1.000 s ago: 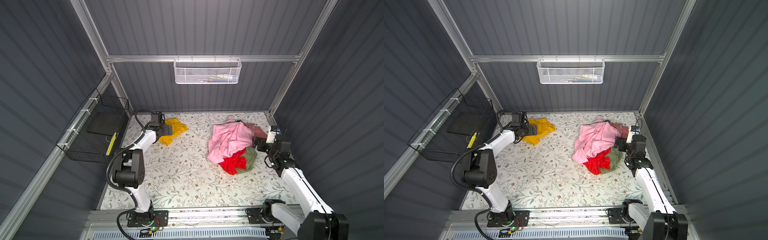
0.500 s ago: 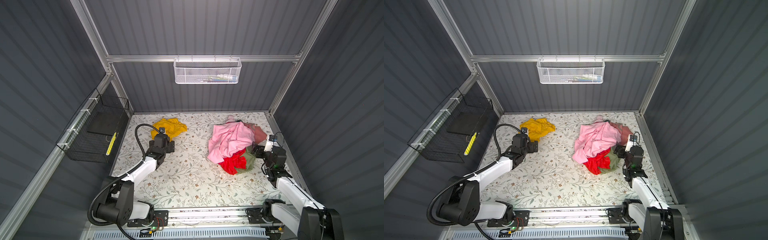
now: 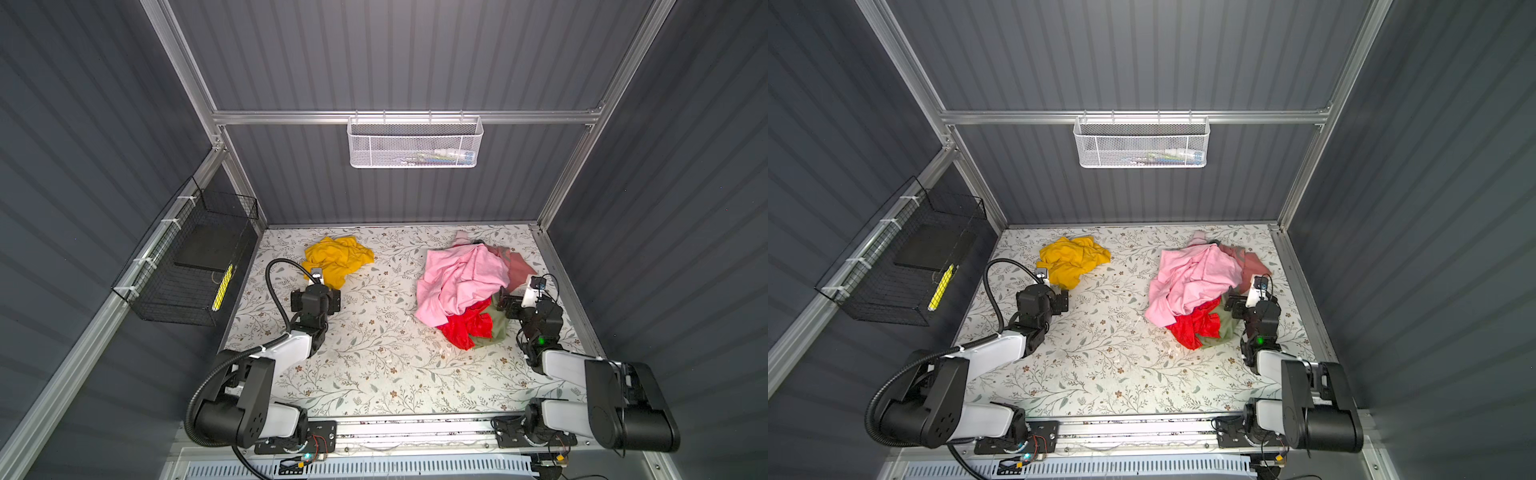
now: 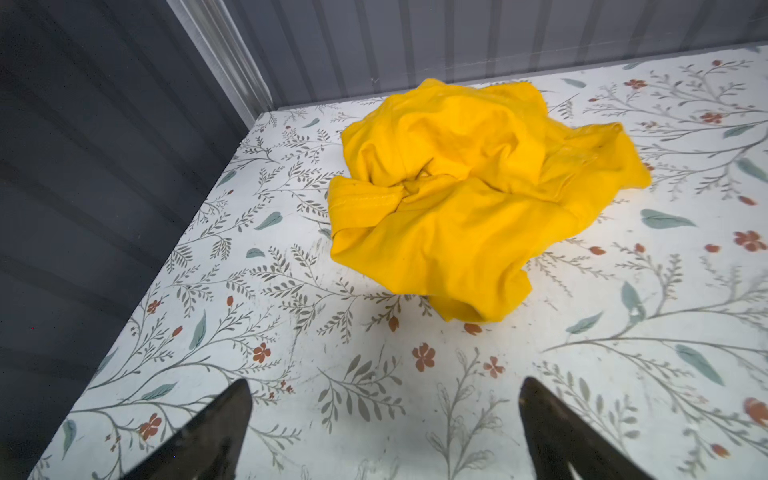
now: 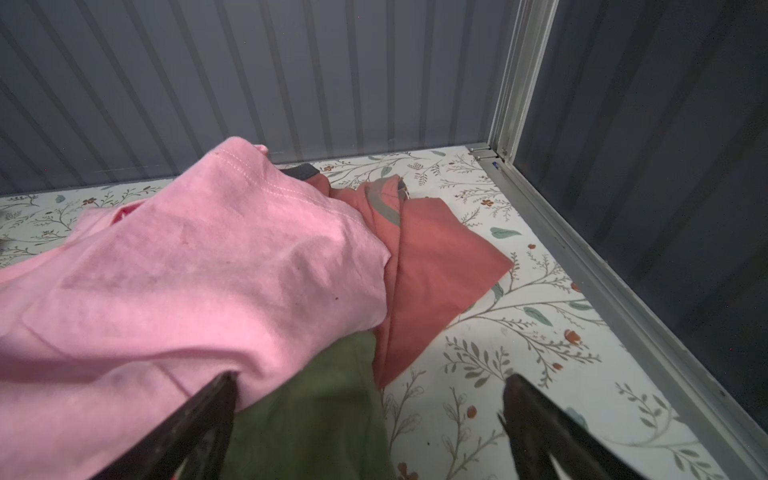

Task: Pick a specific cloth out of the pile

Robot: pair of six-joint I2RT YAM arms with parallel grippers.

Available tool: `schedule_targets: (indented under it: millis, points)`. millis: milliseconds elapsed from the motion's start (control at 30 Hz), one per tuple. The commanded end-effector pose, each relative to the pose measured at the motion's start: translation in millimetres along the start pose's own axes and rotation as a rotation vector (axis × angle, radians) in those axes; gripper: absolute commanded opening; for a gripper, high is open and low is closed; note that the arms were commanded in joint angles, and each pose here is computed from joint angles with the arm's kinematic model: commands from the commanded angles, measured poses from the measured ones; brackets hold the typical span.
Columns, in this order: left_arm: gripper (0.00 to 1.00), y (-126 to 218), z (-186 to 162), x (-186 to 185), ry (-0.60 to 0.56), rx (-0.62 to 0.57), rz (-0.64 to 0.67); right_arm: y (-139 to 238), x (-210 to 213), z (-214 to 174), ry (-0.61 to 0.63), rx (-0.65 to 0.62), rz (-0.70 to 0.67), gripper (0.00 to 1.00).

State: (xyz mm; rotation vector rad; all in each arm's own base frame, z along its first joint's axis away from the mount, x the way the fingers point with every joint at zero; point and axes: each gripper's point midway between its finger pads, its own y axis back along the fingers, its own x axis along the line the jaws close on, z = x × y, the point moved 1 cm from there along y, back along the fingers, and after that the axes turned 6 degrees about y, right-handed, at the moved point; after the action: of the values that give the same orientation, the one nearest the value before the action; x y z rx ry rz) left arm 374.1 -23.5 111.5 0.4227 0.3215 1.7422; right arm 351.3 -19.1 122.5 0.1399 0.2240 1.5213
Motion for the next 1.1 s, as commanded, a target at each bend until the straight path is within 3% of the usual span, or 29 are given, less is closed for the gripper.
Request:
schedule_targets:
  millis: [0,167,333,367,433,1067]
  points:
    - [1.0,-8,7,9,0.035,-0.063,-0.013,-7,7,8,0.019,-0.079,0.039,0.99]
    - [1.0,-24,-5,27,0.113,-0.097,0.007,-15,9,6,0.021,-0.033,0.054,0.99]
    - [1.0,-51,-21,18,0.093,-0.084,-0.012,-25,4,6,0.005,0.014,0.026,0.99]
    - [1.0,-50,-26,19,0.104,-0.038,-0.021,-25,4,6,0.004,0.006,0.025,0.99]
    - [1.0,-51,-22,20,0.107,-0.082,-0.02,-25,3,5,0.004,0.018,0.025,0.99]
    - [1.0,-51,-23,22,0.109,-0.067,-0.007,-25,3,6,0.005,0.013,0.025,0.99]
